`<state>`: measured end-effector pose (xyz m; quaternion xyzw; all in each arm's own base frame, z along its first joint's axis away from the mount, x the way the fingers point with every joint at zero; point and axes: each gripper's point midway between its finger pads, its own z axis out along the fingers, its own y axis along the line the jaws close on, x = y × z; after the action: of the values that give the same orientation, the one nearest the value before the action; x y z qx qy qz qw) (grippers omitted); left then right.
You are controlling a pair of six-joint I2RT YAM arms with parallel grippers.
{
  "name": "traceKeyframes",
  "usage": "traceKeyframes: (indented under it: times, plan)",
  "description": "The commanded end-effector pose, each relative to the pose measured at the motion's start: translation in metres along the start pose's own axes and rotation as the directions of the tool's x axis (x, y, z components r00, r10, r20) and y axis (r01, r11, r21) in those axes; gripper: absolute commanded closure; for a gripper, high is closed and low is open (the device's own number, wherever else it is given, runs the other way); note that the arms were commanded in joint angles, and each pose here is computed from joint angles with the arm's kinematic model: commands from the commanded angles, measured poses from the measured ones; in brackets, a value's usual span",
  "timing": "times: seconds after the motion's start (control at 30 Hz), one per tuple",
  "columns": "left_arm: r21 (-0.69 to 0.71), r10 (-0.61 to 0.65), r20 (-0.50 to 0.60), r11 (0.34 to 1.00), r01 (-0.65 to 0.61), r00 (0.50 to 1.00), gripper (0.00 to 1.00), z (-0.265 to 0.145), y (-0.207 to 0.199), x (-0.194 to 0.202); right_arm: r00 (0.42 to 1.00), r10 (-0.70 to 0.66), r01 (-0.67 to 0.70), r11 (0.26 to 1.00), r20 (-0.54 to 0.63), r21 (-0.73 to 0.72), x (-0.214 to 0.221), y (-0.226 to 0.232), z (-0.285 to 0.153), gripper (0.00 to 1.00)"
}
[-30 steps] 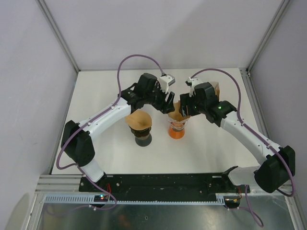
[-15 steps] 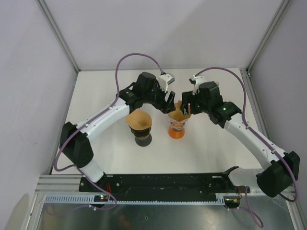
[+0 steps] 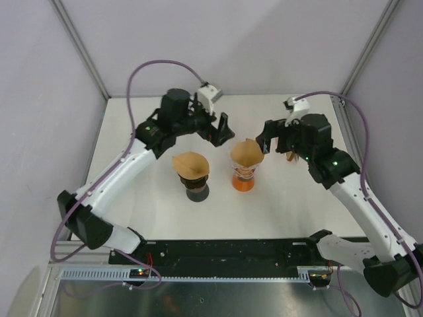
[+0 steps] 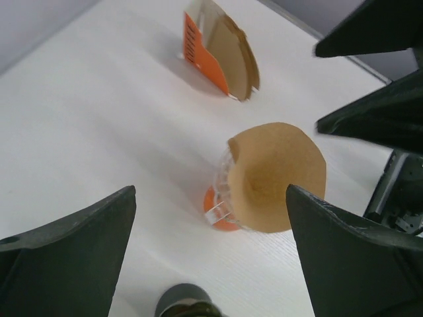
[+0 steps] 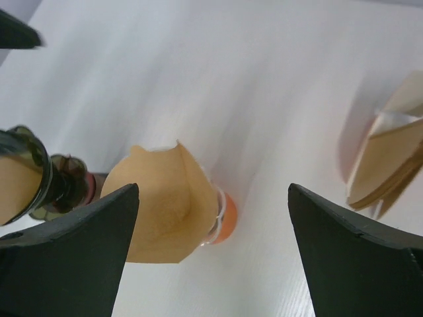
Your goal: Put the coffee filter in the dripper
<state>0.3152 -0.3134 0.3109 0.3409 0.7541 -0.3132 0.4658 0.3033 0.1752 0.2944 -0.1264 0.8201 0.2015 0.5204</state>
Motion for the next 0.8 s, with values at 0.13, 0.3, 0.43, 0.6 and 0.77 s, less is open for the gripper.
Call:
traceKeyframes:
  times: [0.13,0.3,0.43,0.6,0.77]
  plan:
    - [-0.382,0.063,0.199,0.924,0.018,0.978,0.00,-0.113,0.100,-0.048,0.972,0.056,-0.123,0.949,0.228,0.290,-0.055,-0.080,-0.059,0.01]
    - [-0.527,0.026,0.182,0.847,0.076,0.983,0.00,-0.163,0.157,-0.010,0.965,0.147,-0.218,0.911,0.219,0.349,-0.033,-0.123,-0.067,0.01]
    - [-0.629,-0.060,0.150,0.764,0.142,0.987,0.00,-0.195,0.194,0.046,0.944,0.210,-0.296,0.880,0.255,0.372,-0.009,-0.151,-0.069,0.01]
    - [-0.687,-0.135,0.119,0.704,0.180,0.984,0.00,-0.221,0.226,0.128,0.928,0.214,-0.343,0.810,0.303,0.476,0.046,-0.188,-0.068,0.01]
    - [-0.743,-0.146,0.182,0.627,0.233,0.972,0.00,-0.238,0.246,0.194,0.925,0.193,-0.348,0.778,0.328,0.523,0.096,-0.204,-0.062,0.01]
